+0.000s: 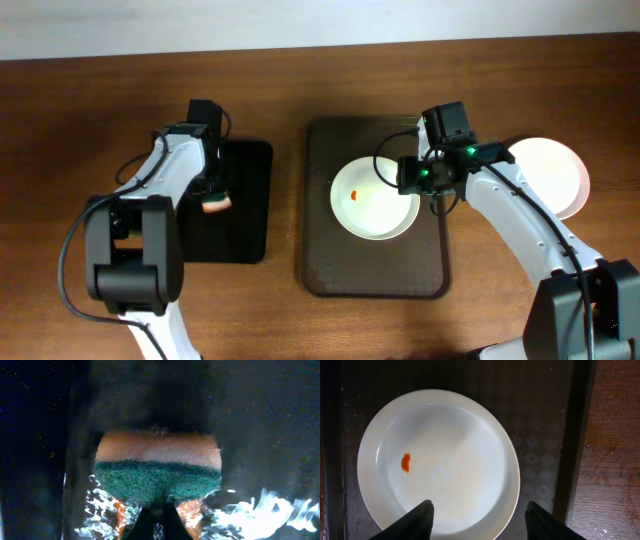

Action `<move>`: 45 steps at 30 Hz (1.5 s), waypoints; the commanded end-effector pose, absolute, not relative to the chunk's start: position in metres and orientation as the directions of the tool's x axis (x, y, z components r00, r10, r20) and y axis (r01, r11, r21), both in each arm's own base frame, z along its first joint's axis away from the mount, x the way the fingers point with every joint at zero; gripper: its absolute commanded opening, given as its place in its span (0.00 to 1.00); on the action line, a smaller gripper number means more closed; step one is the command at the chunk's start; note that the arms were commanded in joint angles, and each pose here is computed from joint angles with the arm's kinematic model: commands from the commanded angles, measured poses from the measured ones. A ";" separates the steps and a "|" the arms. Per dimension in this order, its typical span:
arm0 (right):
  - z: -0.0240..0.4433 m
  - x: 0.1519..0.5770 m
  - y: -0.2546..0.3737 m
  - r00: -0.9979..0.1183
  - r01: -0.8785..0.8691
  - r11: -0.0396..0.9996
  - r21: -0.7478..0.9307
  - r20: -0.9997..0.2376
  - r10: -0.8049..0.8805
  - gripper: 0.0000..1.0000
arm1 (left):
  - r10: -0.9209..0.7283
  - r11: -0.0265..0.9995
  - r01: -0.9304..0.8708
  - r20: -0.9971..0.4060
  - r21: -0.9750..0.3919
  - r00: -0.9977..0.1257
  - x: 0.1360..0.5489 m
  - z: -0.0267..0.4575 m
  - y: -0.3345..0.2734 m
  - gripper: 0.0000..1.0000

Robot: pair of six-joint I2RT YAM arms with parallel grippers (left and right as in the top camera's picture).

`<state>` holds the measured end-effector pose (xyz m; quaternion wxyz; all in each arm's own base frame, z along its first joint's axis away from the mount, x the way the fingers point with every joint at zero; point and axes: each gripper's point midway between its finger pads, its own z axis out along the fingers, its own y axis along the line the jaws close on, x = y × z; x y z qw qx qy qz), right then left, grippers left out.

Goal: Clean dirty plates on tray and stack at the side
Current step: 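Grasp the last plate with the right gripper and pull it to tray center, then scrub the last plate with the sponge held in the left gripper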

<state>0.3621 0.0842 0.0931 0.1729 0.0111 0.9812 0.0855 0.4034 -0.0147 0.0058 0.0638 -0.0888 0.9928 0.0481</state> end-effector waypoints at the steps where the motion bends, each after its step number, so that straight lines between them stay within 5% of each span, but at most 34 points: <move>1: 0.103 0.367 0.083 -0.930 -0.014 0.984 0.180 -0.365 0.053 0.60 | -0.131 0.991 -0.131 0.001 -0.021 -0.991 0.386 -0.029 -0.036 0.00; 5: 0.103 0.367 0.083 -0.930 -0.014 0.984 0.180 -0.365 0.053 0.60 | -0.132 0.990 -0.126 -0.091 -0.067 -0.987 0.401 0.044 -0.041 0.03; 6: 0.103 0.367 0.083 -0.930 -0.014 0.984 0.180 -0.365 0.053 0.60 | -0.132 0.990 -0.123 -0.128 -0.073 -0.983 0.402 0.063 -0.041 0.39; 10: 0.103 0.367 0.083 -0.930 -0.014 0.984 0.180 -0.365 0.053 0.60 | -0.141 0.986 -0.151 -0.119 0.076 -0.983 0.390 0.062 -0.015 0.63; 12: 0.103 0.367 0.084 -0.930 -0.015 0.984 0.180 -0.365 0.053 0.60 | -0.148 0.983 -0.158 -0.104 0.090 -0.983 0.388 0.038 -0.013 0.66; 14: 0.103 0.367 0.083 -0.930 -0.014 0.984 0.180 -0.365 0.053 0.60 | -0.148 0.985 -0.151 -0.045 0.081 -0.988 0.375 -0.011 -0.016 0.48; 15: 0.103 0.367 0.084 -0.930 -0.015 0.984 0.180 -0.365 0.053 0.60 | -0.148 0.988 -0.148 -0.017 0.043 -0.989 0.369 -0.024 -0.023 0.18; 16: 0.103 0.367 0.083 -0.929 -0.014 0.984 0.180 -0.365 0.053 0.60 | -0.148 0.989 -0.148 -0.014 0.026 -0.989 0.369 -0.024 -0.026 0.00; 22: 0.103 0.367 0.083 -0.930 -0.014 0.984 0.180 -0.365 0.053 0.60 | -0.147 0.985 -0.135 -0.109 -0.108 -0.983 0.399 0.063 -0.047 0.00; 24: 0.103 0.367 0.083 -0.930 -0.014 0.984 0.180 -0.365 0.053 0.60 | -0.148 0.987 -0.140 -0.113 -0.073 -0.982 0.396 0.068 -0.041 0.47; 26: 0.103 0.367 0.083 -0.930 -0.014 0.984 0.180 -0.365 0.053 0.60 | -0.148 0.989 -0.148 -0.107 -0.007 -0.983 0.393 0.062 -0.030 0.61; 28: 0.103 0.367 0.083 -0.930 -0.014 0.984 0.180 -0.365 0.053 0.60 | -0.148 0.988 -0.153 -0.120 0.034 -0.982 0.395 0.060 -0.022 0.62; 29: 0.103 0.367 0.084 -0.930 -0.015 0.984 0.180 -0.365 0.053 0.60 | -0.148 0.988 -0.153 -0.128 0.032 -0.981 0.398 0.058 -0.022 0.61; 30: 0.103 0.367 0.084 -0.930 -0.015 0.984 0.180 -0.365 0.053 0.60 | -0.145 0.988 -0.151 -0.139 0.029 -0.980 0.399 0.051 -0.023 0.49; 33: 0.103 0.367 0.084 -0.930 -0.015 0.984 0.180 -0.365 0.053 0.60 | -0.136 0.989 -0.141 -0.113 0.034 -0.984 0.384 0.005 -0.026 0.46; 35: 0.103 0.367 0.084 -0.930 -0.015 0.984 0.180 -0.365 0.053 0.60 | -0.134 0.990 -0.137 -0.076 0.043 -0.988 0.370 -0.017 -0.025 0.15; 37: 0.104 0.368 0.084 -0.929 -0.015 0.984 0.180 -0.367 0.053 0.60 | -0.133 0.990 -0.137 -0.069 0.045 -0.989 0.369 -0.021 -0.025 0.00; 45: 0.089 0.372 0.074 -0.934 0.010 0.992 0.124 -0.352 0.053 0.57 | -0.123 0.992 -0.119 -0.100 -0.047 -0.987 0.411 0.077 -0.044 0.00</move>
